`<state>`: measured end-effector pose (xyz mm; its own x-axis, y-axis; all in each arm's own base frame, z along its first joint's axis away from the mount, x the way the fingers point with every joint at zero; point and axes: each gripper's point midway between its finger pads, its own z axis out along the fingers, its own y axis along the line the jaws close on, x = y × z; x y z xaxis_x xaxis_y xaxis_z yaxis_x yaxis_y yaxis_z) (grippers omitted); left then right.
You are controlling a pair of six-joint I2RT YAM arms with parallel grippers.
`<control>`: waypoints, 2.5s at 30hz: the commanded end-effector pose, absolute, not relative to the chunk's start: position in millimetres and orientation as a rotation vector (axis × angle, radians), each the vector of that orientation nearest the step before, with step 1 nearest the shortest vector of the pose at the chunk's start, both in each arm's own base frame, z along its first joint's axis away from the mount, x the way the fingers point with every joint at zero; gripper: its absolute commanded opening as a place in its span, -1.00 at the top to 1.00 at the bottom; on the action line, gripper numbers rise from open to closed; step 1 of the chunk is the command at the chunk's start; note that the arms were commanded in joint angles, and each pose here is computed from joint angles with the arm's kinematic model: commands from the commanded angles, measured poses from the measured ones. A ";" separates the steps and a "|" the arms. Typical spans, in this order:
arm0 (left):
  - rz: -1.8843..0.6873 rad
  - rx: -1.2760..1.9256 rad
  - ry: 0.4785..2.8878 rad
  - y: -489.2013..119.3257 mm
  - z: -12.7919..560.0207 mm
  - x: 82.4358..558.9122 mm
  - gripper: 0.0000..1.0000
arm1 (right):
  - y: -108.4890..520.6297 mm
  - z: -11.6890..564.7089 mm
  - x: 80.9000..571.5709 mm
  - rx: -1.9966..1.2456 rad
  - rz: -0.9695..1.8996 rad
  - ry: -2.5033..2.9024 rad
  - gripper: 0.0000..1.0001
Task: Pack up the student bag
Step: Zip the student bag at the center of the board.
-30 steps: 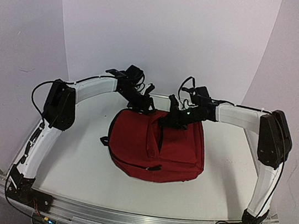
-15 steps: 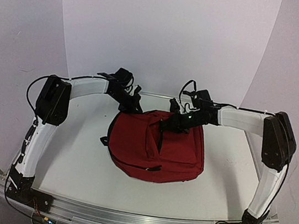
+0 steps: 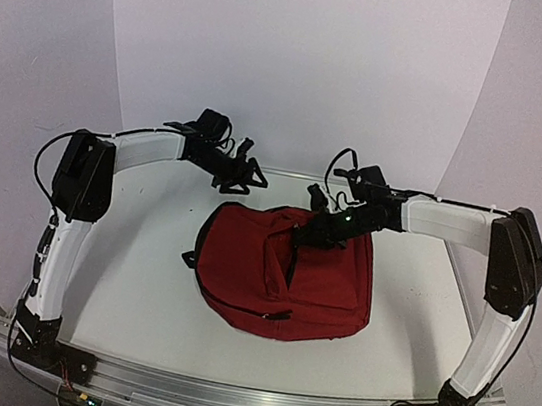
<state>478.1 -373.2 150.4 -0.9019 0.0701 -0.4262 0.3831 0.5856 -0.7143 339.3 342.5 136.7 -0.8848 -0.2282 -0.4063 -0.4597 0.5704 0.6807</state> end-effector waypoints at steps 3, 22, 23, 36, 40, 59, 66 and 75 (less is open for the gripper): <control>-1.448 0.638 2.310 -424.0 214.4 437.5 -0.46 | 354.5 153.5 359.6 -0.625 1.138 2.459 1.00; -1.364 0.587 2.558 -452.5 147.9 402.9 -0.44 | 350.2 110.6 352.6 -0.577 1.120 2.578 1.00; -1.347 0.586 2.573 -452.6 144.0 402.9 -0.44 | 350.2 109.7 352.5 -0.577 1.120 2.580 1.00; -1.117 0.483 2.718 -434.3 117.9 406.2 -0.53 | 356.8 108.8 340.8 -0.614 1.145 2.585 1.00; -1.381 0.530 2.657 -454.6 132.6 389.5 -0.05 | 358.4 104.9 344.9 -0.615 1.131 2.587 1.00; -1.435 -0.061 2.393 -384.6 183.2 482.0 1.00 | 357.7 130.6 298.4 -0.664 1.248 2.592 1.00; -1.401 -0.222 2.298 -358.0 202.8 507.2 1.00 | 349.9 128.0 280.4 -0.719 1.253 2.602 1.00; -1.335 -0.266 2.274 -337.9 210.5 512.1 1.00 | 349.5 134.0 268.6 -0.800 1.271 2.596 1.00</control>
<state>439.5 -402.5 132.7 -0.9865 -0.1463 -0.0737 -0.0104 0.5050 -0.8631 302.4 353.4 126.1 -0.8480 -0.3270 -0.4170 -0.5298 0.5439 0.6508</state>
